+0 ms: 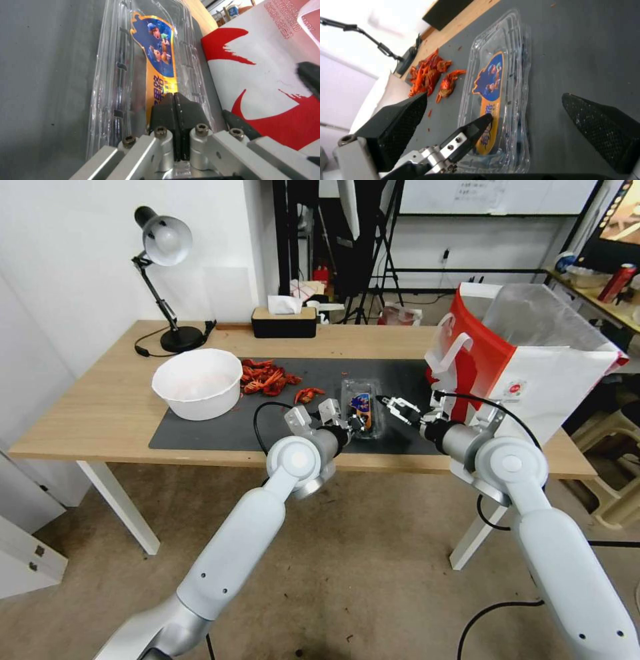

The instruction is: Close the takeout container lid, then place the container into the takeout bag.

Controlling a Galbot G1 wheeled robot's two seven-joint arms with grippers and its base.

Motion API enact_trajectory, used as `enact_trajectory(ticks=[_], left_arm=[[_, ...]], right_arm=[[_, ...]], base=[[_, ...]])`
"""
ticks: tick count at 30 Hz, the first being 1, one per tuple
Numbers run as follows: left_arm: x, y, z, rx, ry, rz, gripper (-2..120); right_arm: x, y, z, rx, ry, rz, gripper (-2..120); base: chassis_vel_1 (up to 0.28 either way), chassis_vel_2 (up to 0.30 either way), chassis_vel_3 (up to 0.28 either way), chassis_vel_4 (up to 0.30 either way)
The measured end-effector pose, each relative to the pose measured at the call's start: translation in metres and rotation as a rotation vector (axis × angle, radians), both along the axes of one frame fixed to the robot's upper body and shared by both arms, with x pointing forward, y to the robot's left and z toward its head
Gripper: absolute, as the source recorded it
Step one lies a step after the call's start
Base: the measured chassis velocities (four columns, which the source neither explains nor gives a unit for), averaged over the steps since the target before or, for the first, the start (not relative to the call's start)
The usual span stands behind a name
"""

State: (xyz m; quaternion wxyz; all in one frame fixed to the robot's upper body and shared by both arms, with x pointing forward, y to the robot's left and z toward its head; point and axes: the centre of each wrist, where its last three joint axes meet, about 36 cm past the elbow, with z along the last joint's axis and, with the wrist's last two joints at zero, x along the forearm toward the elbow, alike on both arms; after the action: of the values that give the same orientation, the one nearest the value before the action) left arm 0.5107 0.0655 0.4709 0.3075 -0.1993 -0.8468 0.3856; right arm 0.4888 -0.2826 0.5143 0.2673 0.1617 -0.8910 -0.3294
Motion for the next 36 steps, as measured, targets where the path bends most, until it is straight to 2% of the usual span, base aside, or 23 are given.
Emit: enact_trajectory(ticks=[6, 13, 36], left_arm=[[-0.002, -0.001, 0.0, -0.005, 0.001, 0.0, 0], [-0.003, -0.001, 0.001, -0.009, -0.001, -0.002, 0], [-0.003, 0.001, 0.003, -0.009, -0.002, 0.0, 0]], right_arm=[[0.013, -0.016, -0.005, -0.027, 0.02, 0.022, 100], [0.016, -0.02, -0.006, -0.028, 0.014, 0.025, 100], [0.038, -0.006, -0.01, -0.03, 0.028, 0.036, 100]], base=[[0.0, 0.0, 0.0, 0.0], [0.0, 0.0, 0.0, 0.0], [0.0, 0.0, 0.0, 0.0]])
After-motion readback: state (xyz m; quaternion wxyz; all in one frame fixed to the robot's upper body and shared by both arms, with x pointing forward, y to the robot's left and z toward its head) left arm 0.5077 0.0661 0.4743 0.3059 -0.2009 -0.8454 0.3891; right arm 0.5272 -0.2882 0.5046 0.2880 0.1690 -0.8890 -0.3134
